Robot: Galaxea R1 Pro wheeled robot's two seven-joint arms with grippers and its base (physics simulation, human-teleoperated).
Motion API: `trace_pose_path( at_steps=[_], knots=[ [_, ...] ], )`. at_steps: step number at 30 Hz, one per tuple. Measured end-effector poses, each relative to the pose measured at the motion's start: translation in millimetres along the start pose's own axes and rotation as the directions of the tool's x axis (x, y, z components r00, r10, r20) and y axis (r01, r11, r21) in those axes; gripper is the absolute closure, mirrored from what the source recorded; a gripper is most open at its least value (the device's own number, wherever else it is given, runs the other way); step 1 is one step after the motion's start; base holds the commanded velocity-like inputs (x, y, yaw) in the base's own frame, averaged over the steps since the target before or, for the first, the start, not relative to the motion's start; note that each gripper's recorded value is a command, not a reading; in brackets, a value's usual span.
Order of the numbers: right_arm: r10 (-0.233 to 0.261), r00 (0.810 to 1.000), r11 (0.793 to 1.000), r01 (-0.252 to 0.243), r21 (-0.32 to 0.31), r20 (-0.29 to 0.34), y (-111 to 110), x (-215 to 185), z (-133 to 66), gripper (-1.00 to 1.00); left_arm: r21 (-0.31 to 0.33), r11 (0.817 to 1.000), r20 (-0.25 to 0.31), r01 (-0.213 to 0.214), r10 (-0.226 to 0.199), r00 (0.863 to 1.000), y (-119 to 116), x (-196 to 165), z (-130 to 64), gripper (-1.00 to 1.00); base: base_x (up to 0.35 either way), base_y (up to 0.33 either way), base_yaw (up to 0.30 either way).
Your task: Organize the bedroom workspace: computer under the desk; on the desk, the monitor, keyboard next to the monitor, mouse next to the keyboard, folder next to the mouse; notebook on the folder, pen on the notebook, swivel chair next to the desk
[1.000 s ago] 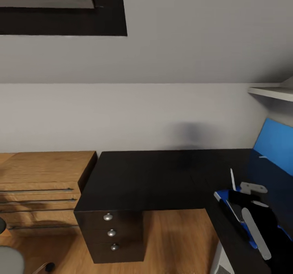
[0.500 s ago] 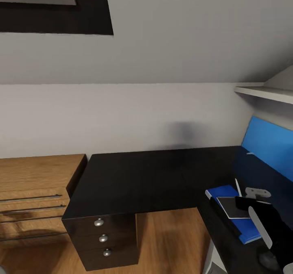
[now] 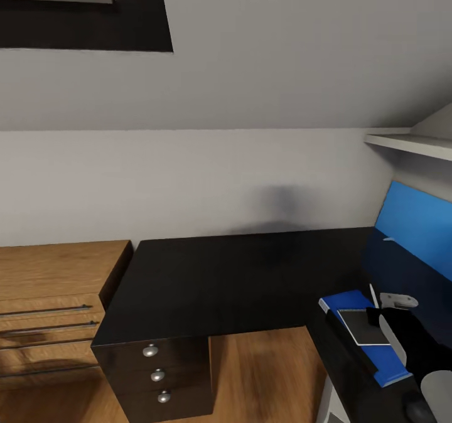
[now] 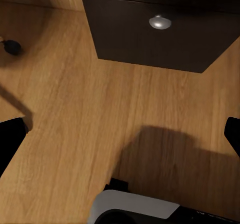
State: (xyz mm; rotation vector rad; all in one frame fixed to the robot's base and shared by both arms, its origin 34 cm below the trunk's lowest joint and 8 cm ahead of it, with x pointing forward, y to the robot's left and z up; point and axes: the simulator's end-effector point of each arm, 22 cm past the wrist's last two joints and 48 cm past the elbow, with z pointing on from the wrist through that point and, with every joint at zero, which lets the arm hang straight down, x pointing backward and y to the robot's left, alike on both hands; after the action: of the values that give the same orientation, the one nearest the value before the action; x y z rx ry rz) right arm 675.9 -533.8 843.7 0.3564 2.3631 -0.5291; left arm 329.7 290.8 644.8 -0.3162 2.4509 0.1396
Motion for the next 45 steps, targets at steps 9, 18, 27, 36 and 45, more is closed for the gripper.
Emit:
trace_pose_path(
  at_steps=[9, 18, 27, 36, 45],
  knots=[
    [0.003, 0.999, 1.0, -0.003, 0.003, -0.044, -0.5, 12.0, 7.0, 1.0, 0.0, 1.0, 0.0, 0.0, 0.0, 1.0, 0.0, 0.0, 0.0, -1.0, 0.0, 0.0, 0.0],
    [0.006, 0.997, 1.0, -0.008, -0.027, -0.071, 6.7, 15.6, 10.1, 1.0, 0.0, 1.0, 0.0, 0.0, 0.0, 1.0, 0.0, 0.0, 0.0, -1.0, 0.0, 0.0, 0.0],
    [0.002, 0.997, 0.997, -0.008, -0.081, -0.075, 19.3, 16.8, 9.5, 1.0, 0.0, 1.0, 0.0, 0.0, 0.0, 1.0, 0.0, 0.0, 0.0, -1.0, 0.0, 0.0, 0.0],
    [-0.001, 0.997, 0.995, -0.008, -0.101, -0.082, 23.4, 18.3, 9.1, 1.0, 0.001, 1.0, 0.003, 0.002, -0.002, 1.0, -0.2, -1.3, 0.1, -1.0, 0.0, 0.0, 0.0],
    [-0.009, 0.992, 0.995, -0.004, -0.102, -0.129, 22.9, 28.0, 8.0, 1.0, -0.004, 1.0, 0.028, 0.005, -0.005, 1.0, 1.1, -13.1, 0.4, -1.0, 0.0, 0.0, 0.0]
  ],
)
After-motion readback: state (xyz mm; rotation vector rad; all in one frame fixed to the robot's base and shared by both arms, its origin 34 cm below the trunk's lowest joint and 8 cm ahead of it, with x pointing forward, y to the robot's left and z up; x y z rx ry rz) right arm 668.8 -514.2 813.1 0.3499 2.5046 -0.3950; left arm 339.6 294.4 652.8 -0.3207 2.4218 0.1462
